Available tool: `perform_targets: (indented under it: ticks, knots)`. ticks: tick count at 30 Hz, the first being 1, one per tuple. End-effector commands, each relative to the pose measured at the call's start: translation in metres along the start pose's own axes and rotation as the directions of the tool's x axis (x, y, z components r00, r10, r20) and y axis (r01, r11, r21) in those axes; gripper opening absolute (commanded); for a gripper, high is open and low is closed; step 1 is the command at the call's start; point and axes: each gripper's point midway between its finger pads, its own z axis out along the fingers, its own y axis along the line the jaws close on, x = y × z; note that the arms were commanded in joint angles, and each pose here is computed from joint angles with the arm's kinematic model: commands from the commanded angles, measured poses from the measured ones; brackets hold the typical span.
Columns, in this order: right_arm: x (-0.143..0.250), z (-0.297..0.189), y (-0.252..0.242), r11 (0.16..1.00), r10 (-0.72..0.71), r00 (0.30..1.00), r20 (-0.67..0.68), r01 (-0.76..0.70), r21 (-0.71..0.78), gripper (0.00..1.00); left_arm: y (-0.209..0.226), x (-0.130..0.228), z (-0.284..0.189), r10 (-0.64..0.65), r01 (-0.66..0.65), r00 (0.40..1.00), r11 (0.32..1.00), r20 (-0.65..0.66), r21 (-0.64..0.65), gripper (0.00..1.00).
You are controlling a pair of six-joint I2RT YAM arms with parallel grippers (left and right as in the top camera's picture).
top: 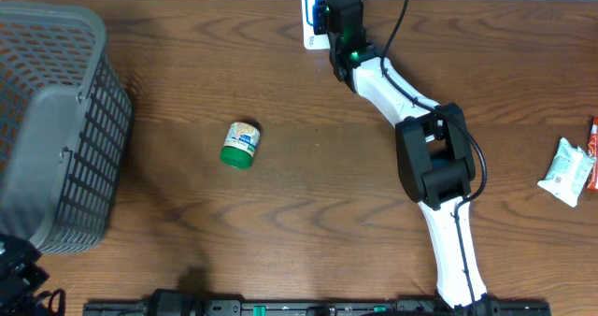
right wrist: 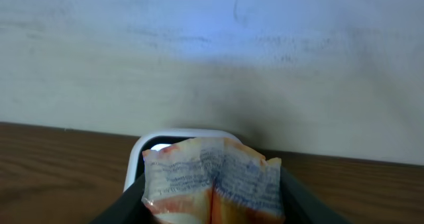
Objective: Scan the item barcode
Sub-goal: 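Hold the Kleenex pack in front of the white scanner, then carry the Kleenex pack to the table's right edge and release it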
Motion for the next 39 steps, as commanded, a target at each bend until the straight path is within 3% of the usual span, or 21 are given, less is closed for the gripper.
perform_targets:
  ticks: [1, 5, 13, 15, 19, 25, 28, 33, 39]
  knots:
    - [-0.025, -0.005, 0.008, 1.0, 0.006, 1.0, 0.019, -0.006, 0.008, 0.43, -0.002, 0.003, 0.001, -0.003, 0.003, 1.0, 1.0, -0.003, 0.008, 0.9]
    - [-0.028, -0.014, 0.005, 0.999, -0.028, 0.994, -0.105, 0.03, 0.012, 0.43, -0.002, 0.003, 0.001, -0.002, 0.002, 1.0, 1.0, -0.003, 0.008, 0.9]
    - [-0.033, -0.064, -0.016, 0.995, -0.088, 0.917, -0.388, 0.096, 0.002, 0.31, -0.003, 0.0, 0.001, -0.017, 0.017, 1.0, 1.0, 0.009, 0.015, 0.9]
    - [-0.024, -0.085, -0.027, 0.993, -0.098, 0.868, -0.486, 0.114, 0.004, 0.25, -0.003, 0.0, 0.001, -0.016, 0.016, 1.0, 1.0, 0.009, 0.014, 0.9]
    - [0.005, -0.131, -0.055, 0.993, -0.039, 0.734, -0.678, 0.107, 0.058, 0.22, -0.004, 0.0, 0.001, -0.017, 0.017, 1.0, 1.0, 0.008, 0.016, 0.9]
    - [0.05, -0.193, -0.127, 0.968, 0.072, 0.473, -0.878, 0.179, 0.176, 0.19, -0.013, 0.005, 0.001, -0.015, 0.017, 1.0, 0.997, -0.02, 0.072, 0.9]
    - [0.057, -0.206, -0.179, 0.931, 0.163, 0.425, -0.891, 0.234, 0.282, 0.22, -0.013, 0.005, 0.001, -0.015, 0.017, 1.0, 0.997, -0.02, 0.072, 0.9]
    - [0.067, -0.22, -0.262, 0.842, 0.352, 0.408, -0.842, 0.255, 0.476, 0.27, -0.013, 0.004, 0.0, -0.02, 0.021, 1.0, 0.997, -0.02, 0.072, 0.9]
    - [0.102, -0.262, -0.376, 0.628, 0.63, 0.371, -0.682, 0.272, 0.729, 0.26, -0.014, 0.003, 0.0, -0.025, 0.026, 1.0, 0.997, -0.016, 0.074, 0.9]
